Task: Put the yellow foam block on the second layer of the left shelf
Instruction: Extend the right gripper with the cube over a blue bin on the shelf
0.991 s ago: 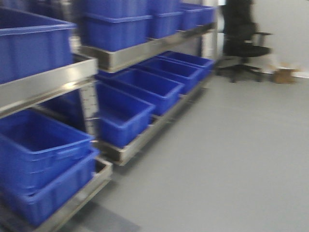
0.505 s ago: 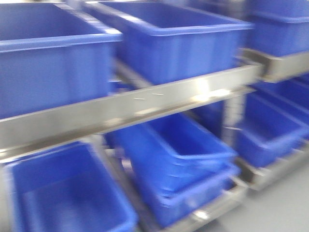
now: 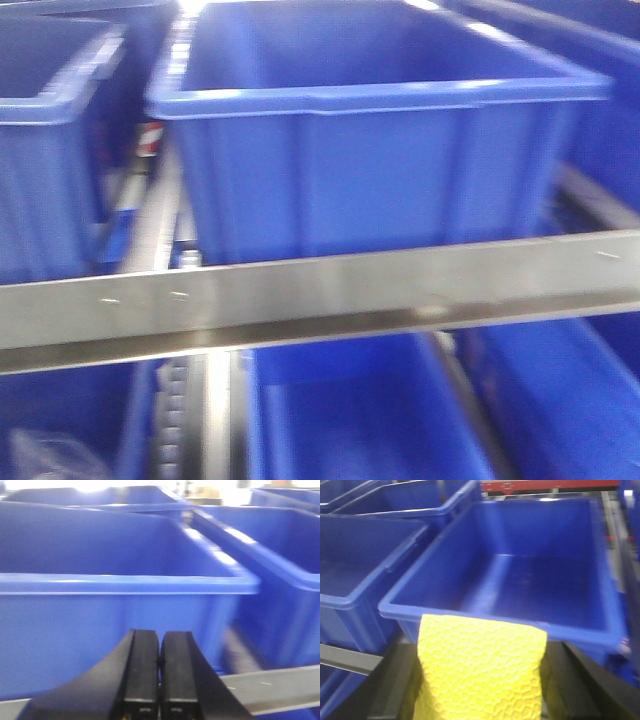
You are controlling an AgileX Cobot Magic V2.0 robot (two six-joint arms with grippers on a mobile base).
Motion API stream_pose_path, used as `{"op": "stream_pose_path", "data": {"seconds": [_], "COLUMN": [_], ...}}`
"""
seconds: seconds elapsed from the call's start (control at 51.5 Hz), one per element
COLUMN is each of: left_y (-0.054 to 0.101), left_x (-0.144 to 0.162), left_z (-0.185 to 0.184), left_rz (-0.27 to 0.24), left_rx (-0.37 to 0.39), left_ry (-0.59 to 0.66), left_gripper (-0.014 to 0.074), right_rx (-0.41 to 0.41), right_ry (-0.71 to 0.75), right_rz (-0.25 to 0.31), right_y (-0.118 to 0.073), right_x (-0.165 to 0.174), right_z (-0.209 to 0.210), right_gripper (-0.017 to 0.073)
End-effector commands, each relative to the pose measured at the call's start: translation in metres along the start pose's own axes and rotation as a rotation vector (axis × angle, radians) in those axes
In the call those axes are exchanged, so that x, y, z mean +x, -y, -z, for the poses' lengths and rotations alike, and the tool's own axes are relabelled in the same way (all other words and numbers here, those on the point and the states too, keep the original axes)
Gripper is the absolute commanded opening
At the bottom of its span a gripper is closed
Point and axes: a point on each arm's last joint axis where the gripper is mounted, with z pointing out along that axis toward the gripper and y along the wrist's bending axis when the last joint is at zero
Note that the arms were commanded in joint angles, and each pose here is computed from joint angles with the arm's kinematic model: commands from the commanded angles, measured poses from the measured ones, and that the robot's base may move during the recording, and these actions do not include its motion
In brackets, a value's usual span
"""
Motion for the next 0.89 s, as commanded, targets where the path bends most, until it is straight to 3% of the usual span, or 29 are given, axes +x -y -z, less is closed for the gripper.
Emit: {"op": "stream_pose_path", "data": {"seconds": [0.0, 0.875], "left_y": [0.0011, 0.0011], "left_x": [0.0011, 0.0011], "left_z": [-0.0009, -0.0009], "left_rz": [0.007, 0.007], "left_rx": [0.019, 0.019], "left_ry": [0.051, 0.051], "left_gripper": [0.0135, 0.0135], "right_rx": [-0.034, -0.034], "right_ry": [0.101, 0.101], "right_rz": [0.023, 0.023], "right_y": [-0.004, -0.004], "right_x": [-0.0155, -0.0155], "right_z": [0.0011, 0.0011], "right_gripper": [0.0267, 0.0267]}}
